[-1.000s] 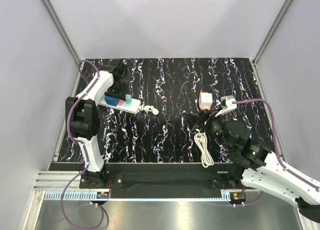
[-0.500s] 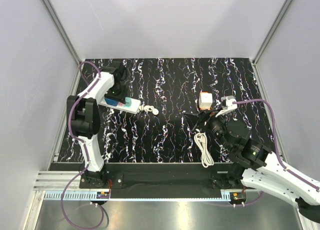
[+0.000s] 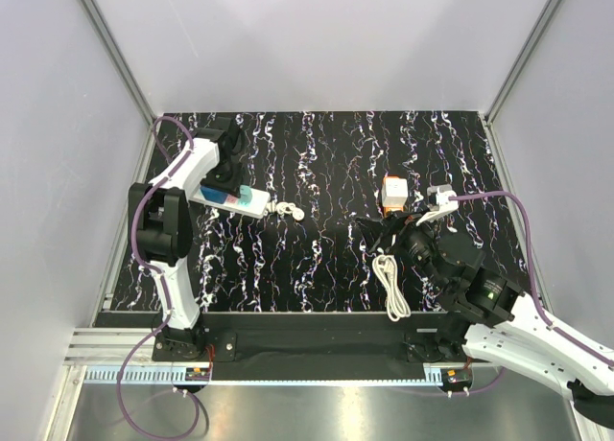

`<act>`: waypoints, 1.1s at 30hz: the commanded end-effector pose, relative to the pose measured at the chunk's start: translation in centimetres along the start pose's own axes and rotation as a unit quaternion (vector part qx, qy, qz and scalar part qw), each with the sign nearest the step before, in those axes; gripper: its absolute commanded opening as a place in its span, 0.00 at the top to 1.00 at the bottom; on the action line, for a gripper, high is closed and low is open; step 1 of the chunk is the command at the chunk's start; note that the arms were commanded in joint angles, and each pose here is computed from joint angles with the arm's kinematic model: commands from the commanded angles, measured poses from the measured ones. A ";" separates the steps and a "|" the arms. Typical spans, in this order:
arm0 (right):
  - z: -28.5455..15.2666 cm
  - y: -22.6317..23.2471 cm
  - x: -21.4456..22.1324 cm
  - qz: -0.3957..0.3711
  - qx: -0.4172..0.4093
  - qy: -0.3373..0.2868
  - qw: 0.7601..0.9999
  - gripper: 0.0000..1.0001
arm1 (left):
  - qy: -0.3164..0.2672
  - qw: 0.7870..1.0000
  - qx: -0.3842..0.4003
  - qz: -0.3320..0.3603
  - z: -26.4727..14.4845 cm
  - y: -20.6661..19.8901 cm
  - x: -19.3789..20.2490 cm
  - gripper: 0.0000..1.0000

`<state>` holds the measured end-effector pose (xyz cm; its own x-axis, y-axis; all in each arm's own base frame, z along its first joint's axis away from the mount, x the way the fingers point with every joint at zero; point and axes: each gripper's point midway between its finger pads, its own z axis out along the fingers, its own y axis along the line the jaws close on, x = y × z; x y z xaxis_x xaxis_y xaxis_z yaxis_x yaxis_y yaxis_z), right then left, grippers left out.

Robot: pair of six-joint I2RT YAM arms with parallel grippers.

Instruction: Insert the plug

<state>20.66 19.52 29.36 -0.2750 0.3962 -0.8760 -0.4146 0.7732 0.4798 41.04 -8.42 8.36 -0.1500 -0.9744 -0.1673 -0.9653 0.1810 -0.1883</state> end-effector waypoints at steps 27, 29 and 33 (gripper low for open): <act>-0.5 -0.2 -1.7 0.008 0.011 -0.030 0.999 0.00 | -0.100 0.990 -0.073 0.069 3.7 2.6 -1.3 1.00; -0.6 -0.4 -1.7 0.007 0.014 -0.029 0.999 0.00 | -0.099 0.989 -0.083 0.069 4.2 3.0 -1.2 1.00; -0.8 -0.6 -1.9 0.008 0.015 -0.035 0.999 0.00 | -0.095 0.989 -0.088 0.069 4.6 3.1 -1.0 1.00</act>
<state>20.55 18.60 29.74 -0.2567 0.4125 -0.8741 -0.3980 0.7790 0.4845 41.10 -7.96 6.86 -0.2224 -0.9254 -0.3069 -0.9539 0.2715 -0.1275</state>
